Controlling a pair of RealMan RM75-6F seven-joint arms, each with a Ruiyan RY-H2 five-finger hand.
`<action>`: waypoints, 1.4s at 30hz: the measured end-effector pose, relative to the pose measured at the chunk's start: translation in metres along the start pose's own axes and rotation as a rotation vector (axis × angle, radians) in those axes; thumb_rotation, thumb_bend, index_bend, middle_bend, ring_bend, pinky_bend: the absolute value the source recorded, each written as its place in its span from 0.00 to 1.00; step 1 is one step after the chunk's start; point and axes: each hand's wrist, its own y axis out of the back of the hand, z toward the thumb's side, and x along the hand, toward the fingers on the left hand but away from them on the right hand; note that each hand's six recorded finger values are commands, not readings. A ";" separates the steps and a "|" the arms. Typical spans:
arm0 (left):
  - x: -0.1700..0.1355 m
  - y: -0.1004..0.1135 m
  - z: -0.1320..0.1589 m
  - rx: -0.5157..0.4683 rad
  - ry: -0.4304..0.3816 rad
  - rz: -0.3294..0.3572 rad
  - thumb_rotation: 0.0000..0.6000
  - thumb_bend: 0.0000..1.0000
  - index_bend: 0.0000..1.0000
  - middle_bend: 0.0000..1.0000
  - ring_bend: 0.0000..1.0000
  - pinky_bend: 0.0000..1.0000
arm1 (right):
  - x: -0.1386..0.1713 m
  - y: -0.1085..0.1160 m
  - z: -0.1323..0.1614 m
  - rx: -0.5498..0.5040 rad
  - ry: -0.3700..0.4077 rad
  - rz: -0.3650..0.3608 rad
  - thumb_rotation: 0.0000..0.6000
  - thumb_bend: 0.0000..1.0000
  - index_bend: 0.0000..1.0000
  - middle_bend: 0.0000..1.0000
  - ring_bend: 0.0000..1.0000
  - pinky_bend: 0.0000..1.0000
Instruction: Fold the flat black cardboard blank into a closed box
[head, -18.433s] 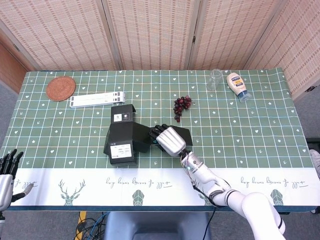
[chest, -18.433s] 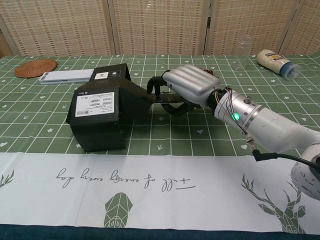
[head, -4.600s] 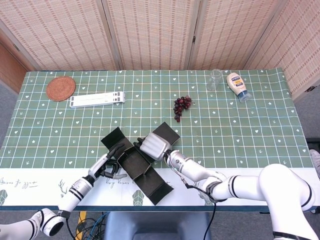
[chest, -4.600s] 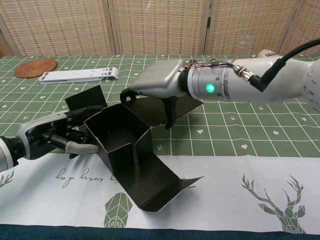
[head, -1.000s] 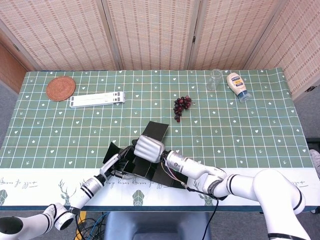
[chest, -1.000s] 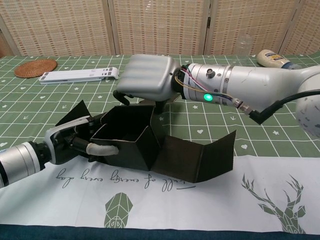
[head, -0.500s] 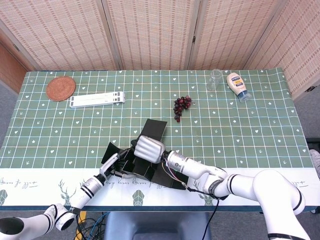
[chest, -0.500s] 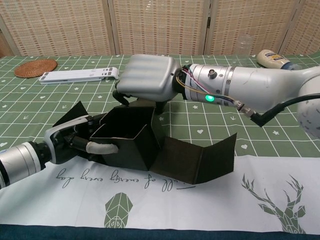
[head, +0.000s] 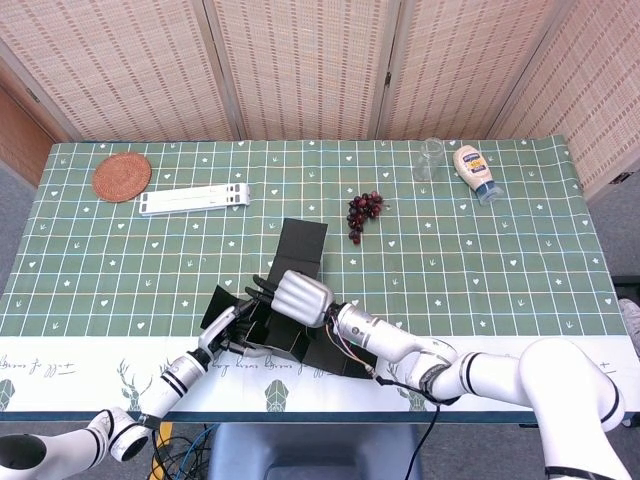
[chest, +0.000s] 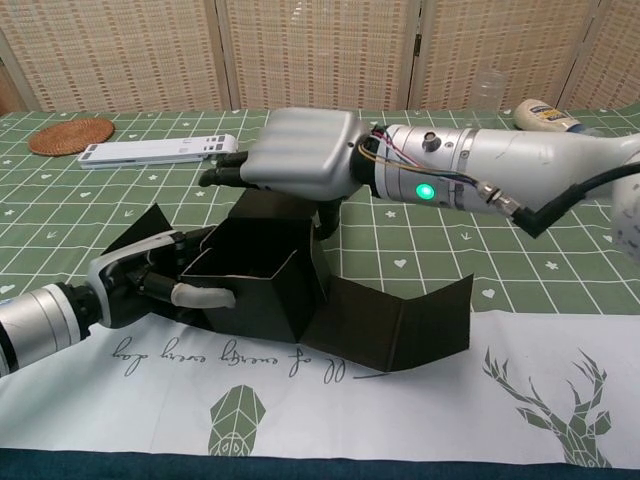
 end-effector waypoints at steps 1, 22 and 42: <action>0.000 0.000 0.000 -0.001 0.000 0.001 1.00 0.11 0.21 0.19 0.63 0.72 | 0.000 0.000 0.000 -0.007 -0.002 0.002 1.00 0.07 0.00 0.07 0.71 0.99; -0.012 0.015 0.012 -0.041 0.004 0.015 1.00 0.11 0.21 0.19 0.63 0.72 | 0.037 0.028 -0.025 -0.276 -0.072 -0.106 1.00 0.05 0.00 0.04 0.70 0.99; -0.030 0.082 0.052 -0.131 -0.012 0.117 1.00 0.11 0.21 0.19 0.63 0.72 | 0.128 0.047 -0.062 -0.508 -0.243 -0.312 1.00 0.05 0.00 0.08 0.70 0.99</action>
